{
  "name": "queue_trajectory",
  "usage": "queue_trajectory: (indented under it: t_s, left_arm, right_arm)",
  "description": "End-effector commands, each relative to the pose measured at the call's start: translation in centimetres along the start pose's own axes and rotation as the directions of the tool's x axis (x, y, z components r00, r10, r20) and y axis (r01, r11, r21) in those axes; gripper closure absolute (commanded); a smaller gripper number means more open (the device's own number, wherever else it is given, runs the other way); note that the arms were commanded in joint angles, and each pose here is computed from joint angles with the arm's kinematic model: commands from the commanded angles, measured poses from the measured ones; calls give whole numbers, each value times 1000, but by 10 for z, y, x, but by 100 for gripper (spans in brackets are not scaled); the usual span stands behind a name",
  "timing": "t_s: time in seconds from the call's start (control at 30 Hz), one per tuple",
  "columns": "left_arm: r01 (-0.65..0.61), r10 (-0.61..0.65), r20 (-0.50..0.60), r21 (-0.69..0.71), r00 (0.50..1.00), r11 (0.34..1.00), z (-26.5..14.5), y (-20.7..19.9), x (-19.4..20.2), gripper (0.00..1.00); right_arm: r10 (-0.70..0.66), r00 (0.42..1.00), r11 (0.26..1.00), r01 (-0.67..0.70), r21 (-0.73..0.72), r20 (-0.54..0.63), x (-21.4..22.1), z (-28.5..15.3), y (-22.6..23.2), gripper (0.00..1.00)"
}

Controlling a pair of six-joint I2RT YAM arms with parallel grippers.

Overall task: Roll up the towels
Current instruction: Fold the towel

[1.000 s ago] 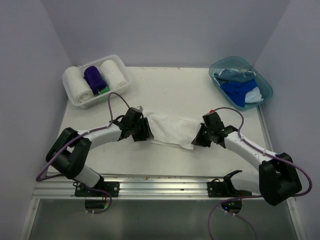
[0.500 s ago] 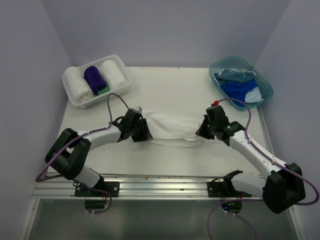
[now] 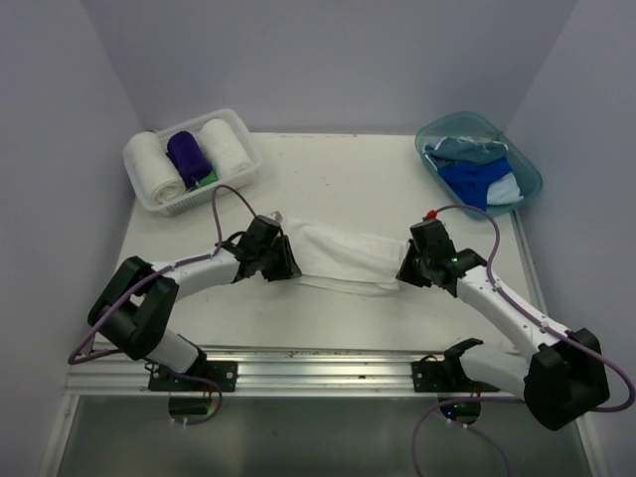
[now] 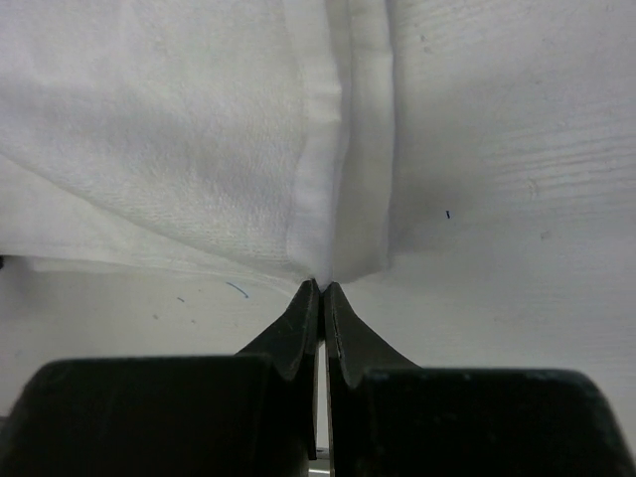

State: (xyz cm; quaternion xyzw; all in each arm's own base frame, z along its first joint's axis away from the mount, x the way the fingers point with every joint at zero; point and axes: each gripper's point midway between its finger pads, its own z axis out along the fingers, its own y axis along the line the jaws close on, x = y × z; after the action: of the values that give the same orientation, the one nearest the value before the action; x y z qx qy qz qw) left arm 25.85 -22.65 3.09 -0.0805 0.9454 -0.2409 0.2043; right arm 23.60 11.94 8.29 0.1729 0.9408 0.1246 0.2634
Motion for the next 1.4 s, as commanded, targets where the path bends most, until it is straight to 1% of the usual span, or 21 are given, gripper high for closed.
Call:
queue_trajectory:
  t_s: [0.0,0.1,0.3,0.33,0.4,0.43,0.47,0.53,0.67,0.7,0.77,0.8,0.87,0.9,0.97,1.0,1.07,1.1,1.27,1.37]
  left_arm:
    - [-19,18,49,40,999,999,-9,-13,-13,63]
    - [-22,20,36,53,999,998,-14,-16,-11,63]
    - [-42,38,28,135,999,990,-40,-37,-11,63]
    - [-49,42,49,157,998,986,-48,-44,-17,62]
    - [-50,41,68,141,997,989,-55,-46,-22,56]
    - [-50,39,80,130,996,990,-58,-45,-26,49]
    - [-43,36,82,91,996,995,-58,-39,-27,46]
    - [-38,32,83,73,996,997,-57,-39,-30,42]
    - [52,-56,46,85,997,995,-47,-43,-26,42]
    - [101,-104,35,80,994,992,-44,-43,-23,39]
    - [141,-146,57,72,988,987,-43,-42,-25,37]
    - [208,-213,87,66,973,976,-40,-43,-29,34]
    - [214,-220,102,64,970,975,-40,-44,-32,34]
    - [219,-220,129,27,967,975,-40,-38,-36,35]
    - [207,-204,154,-3,967,978,-40,-38,-43,36]
    - [206,-197,137,-56,971,977,-40,-29,-38,36]
    - [182,-164,142,-124,976,975,-36,-23,-43,37]
    - [181,-159,133,-172,978,968,-36,-15,-39,37]
    - [179,-138,170,-258,976,949,-36,11,-31,36]
    - [173,-131,162,-286,978,943,-33,24,-26,37]
  right_arm:
    - [-16,1000,998,18,65,-23,13,10,-21,100]
    - [-14,999,997,18,72,-52,22,18,-24,100]
    - [-28,999,998,29,63,-19,9,15,-17,100]
    - [-33,999,997,34,67,-16,8,13,-17,100]
    - [-41,999,997,41,59,-1,2,10,-13,100]
    - [-41,999,997,40,58,3,0,9,-12,100]
    - [-39,999,998,39,55,6,-1,8,-11,100]
    - [-38,999,998,38,50,9,-3,7,-10,100]
    - [-39,999,998,38,46,14,-6,5,-7,100]
    - [-39,999,998,38,44,15,-6,5,-6,100]
    - [-37,999,999,36,36,18,-8,3,-4,100]
    - [-39,999,999,39,30,16,-8,4,-2,100]
    - [-41,999,999,41,32,14,-8,4,-3,100]
    - [-43,999,999,42,32,11,-8,4,-3,100]
    - [-44,999,999,44,31,13,-7,4,-3,100]
    - [-43,999,999,43,34,11,-6,4,-4,100]
    - [-44,999,998,44,33,13,-6,4,-4,100]
    - [-43,999,998,43,38,11,-6,4,-6,100]
    - [-46,999,998,45,42,17,-7,3,-6,100]
    - [-48,999,998,47,44,16,-7,3,-7,100]
